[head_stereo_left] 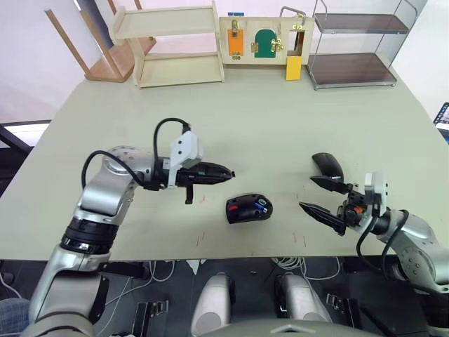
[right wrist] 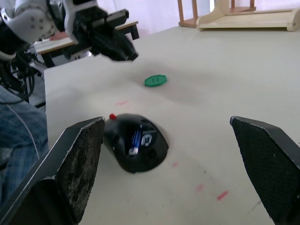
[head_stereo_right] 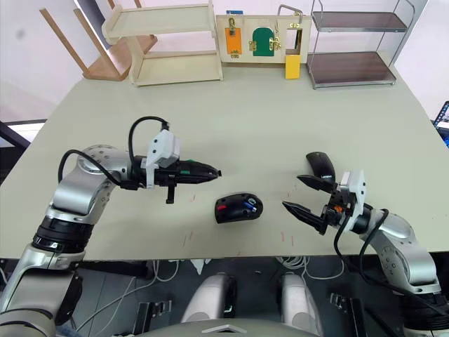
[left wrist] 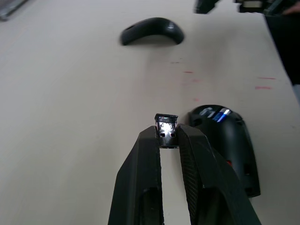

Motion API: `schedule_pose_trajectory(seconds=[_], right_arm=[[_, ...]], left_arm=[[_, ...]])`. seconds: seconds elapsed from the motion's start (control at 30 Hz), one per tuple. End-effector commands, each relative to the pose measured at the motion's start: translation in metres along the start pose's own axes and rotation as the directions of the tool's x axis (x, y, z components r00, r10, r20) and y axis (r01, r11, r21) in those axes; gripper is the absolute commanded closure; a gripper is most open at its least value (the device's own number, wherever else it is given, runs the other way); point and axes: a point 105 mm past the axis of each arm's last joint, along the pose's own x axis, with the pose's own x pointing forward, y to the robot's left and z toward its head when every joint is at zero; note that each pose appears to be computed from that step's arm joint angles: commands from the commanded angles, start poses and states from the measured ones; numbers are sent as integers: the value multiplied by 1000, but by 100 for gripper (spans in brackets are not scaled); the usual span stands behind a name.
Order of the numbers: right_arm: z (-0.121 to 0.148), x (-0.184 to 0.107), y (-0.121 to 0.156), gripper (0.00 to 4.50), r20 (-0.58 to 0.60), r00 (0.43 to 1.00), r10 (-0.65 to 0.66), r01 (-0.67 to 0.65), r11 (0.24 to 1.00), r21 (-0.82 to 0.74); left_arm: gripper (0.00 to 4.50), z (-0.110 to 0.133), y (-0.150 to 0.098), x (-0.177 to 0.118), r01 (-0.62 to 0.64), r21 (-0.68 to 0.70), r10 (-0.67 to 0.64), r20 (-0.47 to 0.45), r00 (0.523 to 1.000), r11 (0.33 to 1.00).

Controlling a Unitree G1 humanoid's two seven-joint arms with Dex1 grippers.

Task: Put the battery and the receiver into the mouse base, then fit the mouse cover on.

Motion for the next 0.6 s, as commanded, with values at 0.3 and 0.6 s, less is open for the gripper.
schedule_pose_trajectory(seconds=[0.3, 0.6], right_arm=[[29, 26, 24, 0, -179, 978, 107, -42, 941, 335], [31, 49, 40, 0, -191, 960, 204, -64, 825, 562]], left_arm=[[439, 21, -10, 18, 171, 156, -172, -4, 985, 973], [439, 29, -13, 30, 212, 195, -219, 17, 976, 958]])
